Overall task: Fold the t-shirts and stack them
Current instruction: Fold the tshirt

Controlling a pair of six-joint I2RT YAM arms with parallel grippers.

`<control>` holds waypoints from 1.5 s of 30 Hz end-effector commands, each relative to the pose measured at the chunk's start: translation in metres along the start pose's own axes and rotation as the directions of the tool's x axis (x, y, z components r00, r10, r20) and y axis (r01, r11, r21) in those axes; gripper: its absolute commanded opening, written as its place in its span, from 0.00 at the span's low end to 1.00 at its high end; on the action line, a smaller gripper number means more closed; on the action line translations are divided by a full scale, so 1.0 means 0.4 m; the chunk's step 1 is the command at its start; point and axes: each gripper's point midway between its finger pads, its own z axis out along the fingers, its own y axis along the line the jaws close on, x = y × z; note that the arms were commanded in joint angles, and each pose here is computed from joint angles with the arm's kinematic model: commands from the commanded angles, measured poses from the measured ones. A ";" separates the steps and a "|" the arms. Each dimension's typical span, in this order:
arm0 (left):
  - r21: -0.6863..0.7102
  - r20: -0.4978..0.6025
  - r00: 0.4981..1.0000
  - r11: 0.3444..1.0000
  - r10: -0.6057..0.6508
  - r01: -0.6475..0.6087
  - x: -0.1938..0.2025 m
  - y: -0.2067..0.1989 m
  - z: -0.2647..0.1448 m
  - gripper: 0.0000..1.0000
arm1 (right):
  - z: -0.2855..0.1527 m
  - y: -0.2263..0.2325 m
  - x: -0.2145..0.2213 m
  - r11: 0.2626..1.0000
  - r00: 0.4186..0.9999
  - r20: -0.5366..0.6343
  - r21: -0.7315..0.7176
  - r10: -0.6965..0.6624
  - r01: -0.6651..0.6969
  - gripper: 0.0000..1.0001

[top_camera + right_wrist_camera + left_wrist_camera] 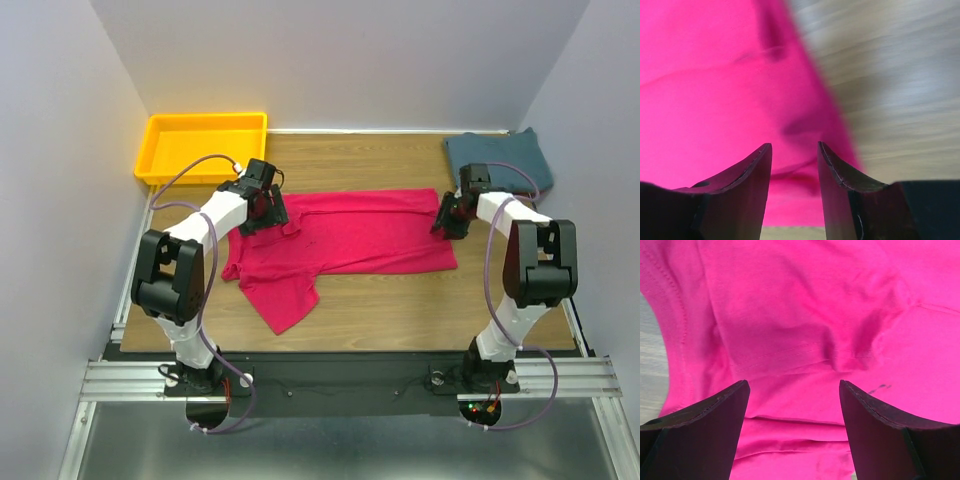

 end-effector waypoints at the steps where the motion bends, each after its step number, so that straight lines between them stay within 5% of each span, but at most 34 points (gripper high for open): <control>1: 0.058 0.114 0.993 0.998 -0.003 -0.003 -0.075 -0.032 -0.073 0.85 | -0.005 -0.072 -0.055 0.996 0.996 0.080 0.075 0.033 -0.039 0.47; 9: -0.001 0.148 0.989 1.000 -0.028 0.029 0.012 0.086 -0.183 0.86 | -0.060 -0.093 -0.122 0.993 0.984 0.173 0.107 0.032 -0.051 0.47; 15: 0.010 0.118 0.990 0.997 -0.079 0.078 0.144 0.165 -0.253 0.87 | -0.209 0.047 -0.129 0.993 0.968 0.248 -0.113 0.040 -0.012 0.50; 23: 0.055 -0.050 0.991 0.991 -0.121 0.123 0.363 0.178 -0.224 0.84 | -0.254 0.367 0.203 0.913 0.984 0.074 -0.366 -0.162 0.178 0.52; 31: -0.035 -0.130 0.989 0.997 -0.071 0.067 0.413 0.182 -0.186 0.83 | -0.219 0.557 0.516 0.834 0.931 -0.058 -0.468 -0.360 0.293 0.52; 45: -0.043 -0.222 0.974 0.998 -0.052 0.043 0.487 0.162 -0.122 0.70 | -0.091 0.647 0.664 0.831 0.890 -0.115 -0.425 -0.442 0.358 0.50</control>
